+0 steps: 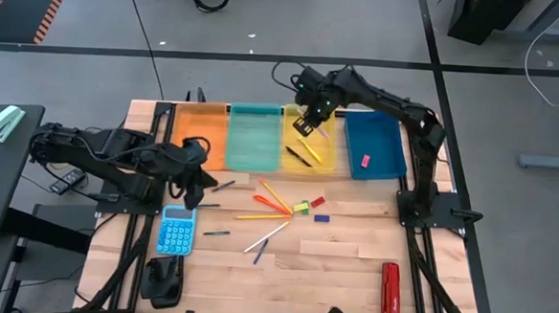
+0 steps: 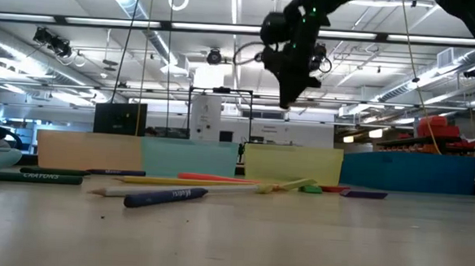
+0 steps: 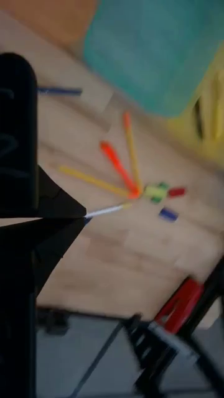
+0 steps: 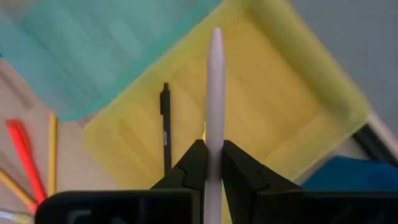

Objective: Sort crayons/erasers/pens/pencils in bins
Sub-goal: Put the light brown pen into the yellow bin, then put the light green eraser into the blue bin

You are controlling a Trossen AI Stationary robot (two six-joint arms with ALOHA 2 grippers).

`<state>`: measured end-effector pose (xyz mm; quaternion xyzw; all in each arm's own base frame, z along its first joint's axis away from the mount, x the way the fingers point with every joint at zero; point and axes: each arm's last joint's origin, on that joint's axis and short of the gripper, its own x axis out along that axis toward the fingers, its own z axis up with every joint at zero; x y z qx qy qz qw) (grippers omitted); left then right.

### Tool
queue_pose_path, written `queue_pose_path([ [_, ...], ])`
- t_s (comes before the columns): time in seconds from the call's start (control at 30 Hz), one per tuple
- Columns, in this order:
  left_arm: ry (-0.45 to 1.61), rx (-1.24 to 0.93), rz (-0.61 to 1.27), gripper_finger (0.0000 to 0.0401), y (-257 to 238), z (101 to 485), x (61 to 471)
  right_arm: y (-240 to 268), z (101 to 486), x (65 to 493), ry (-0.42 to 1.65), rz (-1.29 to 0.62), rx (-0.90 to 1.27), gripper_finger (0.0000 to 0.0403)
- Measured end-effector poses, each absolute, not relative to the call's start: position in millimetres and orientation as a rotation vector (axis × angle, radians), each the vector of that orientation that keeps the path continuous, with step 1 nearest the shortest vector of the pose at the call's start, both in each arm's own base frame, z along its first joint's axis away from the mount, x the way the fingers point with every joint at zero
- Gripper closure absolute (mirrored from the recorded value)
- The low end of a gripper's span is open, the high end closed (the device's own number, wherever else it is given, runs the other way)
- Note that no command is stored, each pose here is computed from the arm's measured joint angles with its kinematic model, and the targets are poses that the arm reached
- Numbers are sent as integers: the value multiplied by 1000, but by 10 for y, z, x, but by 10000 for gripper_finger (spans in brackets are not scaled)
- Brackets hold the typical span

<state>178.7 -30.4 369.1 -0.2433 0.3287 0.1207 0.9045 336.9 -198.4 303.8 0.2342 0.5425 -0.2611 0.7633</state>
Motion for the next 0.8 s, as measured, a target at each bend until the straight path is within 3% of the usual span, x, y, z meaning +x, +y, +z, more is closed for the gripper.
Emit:
queue_pose_path([
  [0.4, 503, -518, 511, 387, -240, 3713, 1880, -1908, 2258, 3422, 1197, -501, 503, 353],
  [0.8, 513, -520, 483, 380, -323, 3576, 2262, -1886, 2182, 3367, 1254, -465, 475, 257],
])
